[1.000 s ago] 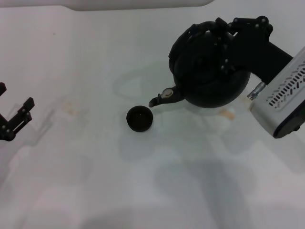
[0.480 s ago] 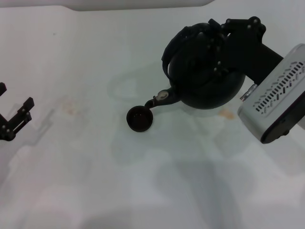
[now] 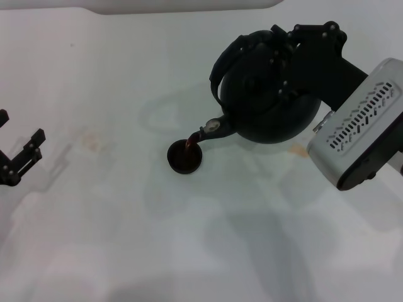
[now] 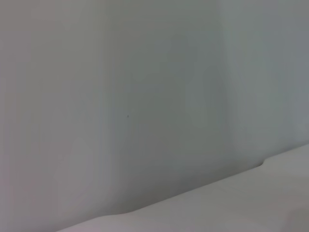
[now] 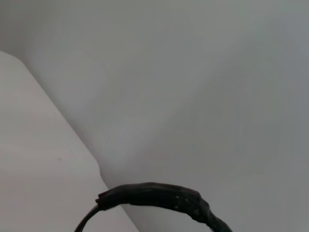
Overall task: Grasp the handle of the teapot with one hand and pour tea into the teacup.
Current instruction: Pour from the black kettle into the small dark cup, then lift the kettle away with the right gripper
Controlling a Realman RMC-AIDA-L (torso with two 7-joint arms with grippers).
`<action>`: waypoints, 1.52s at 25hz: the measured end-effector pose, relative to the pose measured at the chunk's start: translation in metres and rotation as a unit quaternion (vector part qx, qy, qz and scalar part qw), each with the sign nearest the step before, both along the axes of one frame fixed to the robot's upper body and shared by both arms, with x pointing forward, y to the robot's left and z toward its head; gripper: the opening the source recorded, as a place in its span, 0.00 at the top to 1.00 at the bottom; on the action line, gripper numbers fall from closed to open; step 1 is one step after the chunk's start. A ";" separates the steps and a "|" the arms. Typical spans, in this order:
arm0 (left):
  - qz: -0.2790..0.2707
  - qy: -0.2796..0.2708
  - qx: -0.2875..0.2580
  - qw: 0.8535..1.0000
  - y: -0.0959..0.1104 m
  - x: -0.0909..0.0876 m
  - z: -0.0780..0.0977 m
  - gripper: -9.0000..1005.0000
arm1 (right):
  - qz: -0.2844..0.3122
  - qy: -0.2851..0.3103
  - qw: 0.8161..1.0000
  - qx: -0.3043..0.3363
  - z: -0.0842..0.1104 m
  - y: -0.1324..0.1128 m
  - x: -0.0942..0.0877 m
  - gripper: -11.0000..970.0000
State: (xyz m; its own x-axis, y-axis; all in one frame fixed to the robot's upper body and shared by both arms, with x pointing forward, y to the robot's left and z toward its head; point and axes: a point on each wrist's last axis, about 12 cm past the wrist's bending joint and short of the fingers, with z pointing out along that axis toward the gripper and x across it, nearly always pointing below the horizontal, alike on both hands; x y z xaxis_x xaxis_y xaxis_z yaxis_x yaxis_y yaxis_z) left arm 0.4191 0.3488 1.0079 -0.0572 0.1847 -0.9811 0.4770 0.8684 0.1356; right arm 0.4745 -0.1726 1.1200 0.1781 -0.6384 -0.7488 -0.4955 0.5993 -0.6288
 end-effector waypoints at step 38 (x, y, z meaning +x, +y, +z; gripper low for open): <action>-0.005 0.000 -0.002 1.000 -0.004 0.006 -0.001 0.28 | -0.011 -0.004 1.000 -0.018 -0.001 -0.003 0.002 0.88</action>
State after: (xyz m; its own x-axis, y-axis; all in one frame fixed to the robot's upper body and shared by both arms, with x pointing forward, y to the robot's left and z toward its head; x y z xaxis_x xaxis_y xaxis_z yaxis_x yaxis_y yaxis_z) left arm 0.4248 0.3451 1.0073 -0.0551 0.1815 -0.9819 0.4864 0.8636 0.1323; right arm 0.4767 -0.1755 1.1194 0.1693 -0.6689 -0.7238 -0.4783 0.5864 -0.6537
